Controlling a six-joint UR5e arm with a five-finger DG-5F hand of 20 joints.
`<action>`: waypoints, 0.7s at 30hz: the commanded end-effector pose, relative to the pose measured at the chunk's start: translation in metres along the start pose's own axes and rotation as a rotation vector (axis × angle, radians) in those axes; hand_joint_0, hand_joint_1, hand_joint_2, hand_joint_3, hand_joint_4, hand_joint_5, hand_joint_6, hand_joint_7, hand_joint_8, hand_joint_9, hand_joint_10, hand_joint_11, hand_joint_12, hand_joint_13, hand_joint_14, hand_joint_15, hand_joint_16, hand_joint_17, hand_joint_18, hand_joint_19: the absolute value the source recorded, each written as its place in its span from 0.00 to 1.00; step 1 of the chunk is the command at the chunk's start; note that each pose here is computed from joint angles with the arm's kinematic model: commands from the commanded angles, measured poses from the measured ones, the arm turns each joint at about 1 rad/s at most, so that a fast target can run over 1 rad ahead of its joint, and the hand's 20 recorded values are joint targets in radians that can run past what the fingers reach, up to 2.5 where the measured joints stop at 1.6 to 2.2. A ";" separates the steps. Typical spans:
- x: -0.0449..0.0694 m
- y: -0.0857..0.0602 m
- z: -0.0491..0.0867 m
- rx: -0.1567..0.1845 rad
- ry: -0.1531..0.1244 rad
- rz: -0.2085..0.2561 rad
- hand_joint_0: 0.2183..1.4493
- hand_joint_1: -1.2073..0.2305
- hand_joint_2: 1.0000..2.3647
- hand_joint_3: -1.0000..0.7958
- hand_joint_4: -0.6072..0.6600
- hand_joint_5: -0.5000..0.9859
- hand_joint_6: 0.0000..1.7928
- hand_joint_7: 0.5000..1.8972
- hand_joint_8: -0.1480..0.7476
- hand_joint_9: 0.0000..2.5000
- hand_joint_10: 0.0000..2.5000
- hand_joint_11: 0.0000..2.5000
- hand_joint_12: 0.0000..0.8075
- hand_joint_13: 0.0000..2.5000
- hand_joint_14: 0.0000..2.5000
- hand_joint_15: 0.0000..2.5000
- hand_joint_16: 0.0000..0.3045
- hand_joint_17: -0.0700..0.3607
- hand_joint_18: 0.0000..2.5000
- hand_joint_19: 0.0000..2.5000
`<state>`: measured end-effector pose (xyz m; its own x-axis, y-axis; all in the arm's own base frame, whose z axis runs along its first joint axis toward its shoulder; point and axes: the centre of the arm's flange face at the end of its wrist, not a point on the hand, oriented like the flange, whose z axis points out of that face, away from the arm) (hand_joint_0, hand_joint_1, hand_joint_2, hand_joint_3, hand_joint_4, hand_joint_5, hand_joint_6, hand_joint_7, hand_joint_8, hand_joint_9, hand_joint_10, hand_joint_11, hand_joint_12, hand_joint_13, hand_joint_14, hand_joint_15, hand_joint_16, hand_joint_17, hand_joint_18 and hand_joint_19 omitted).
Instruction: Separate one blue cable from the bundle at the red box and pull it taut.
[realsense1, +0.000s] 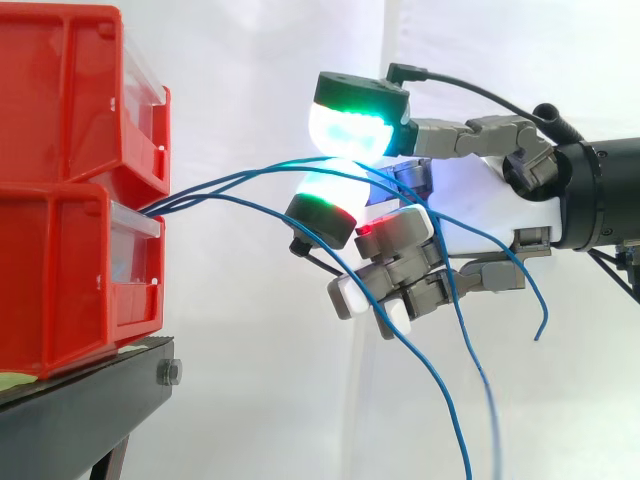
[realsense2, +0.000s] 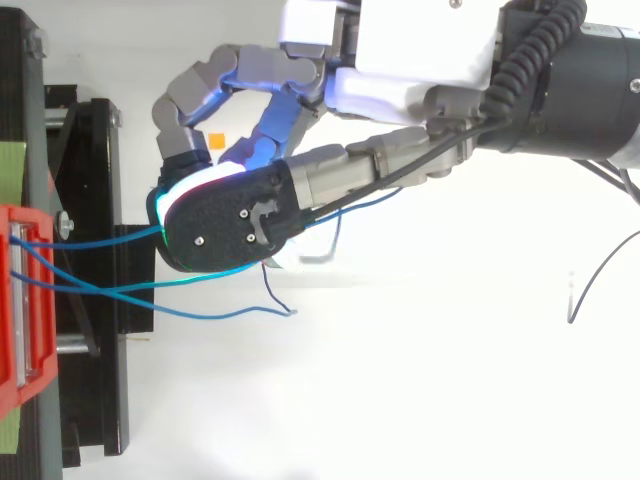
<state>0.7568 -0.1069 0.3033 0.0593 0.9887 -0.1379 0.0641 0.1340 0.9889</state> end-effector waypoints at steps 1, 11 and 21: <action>0.001 0.000 0.000 0.001 0.002 0.000 0.31 0.34 0.01 0.50 0.55 0.22 0.50 0.51 0.52 0.47 0.01 0.51 0.52 0.33 0.01 0.33 0.19 0.46 0.30 0.34; 0.003 0.000 0.000 0.005 0.002 0.042 0.35 0.27 0.01 0.41 0.52 0.21 0.51 0.48 0.47 0.44 0.01 0.51 0.48 0.32 0.01 0.33 0.17 0.44 0.29 0.34; 0.004 -0.003 -0.001 0.012 -0.005 0.069 0.42 0.28 0.01 0.34 0.40 0.20 0.51 0.52 0.45 0.45 0.01 0.52 0.47 0.32 0.01 0.32 0.17 0.43 0.29 0.33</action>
<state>0.7562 -0.1038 0.3006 0.0683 0.9946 -0.0781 0.0699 0.0734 0.9949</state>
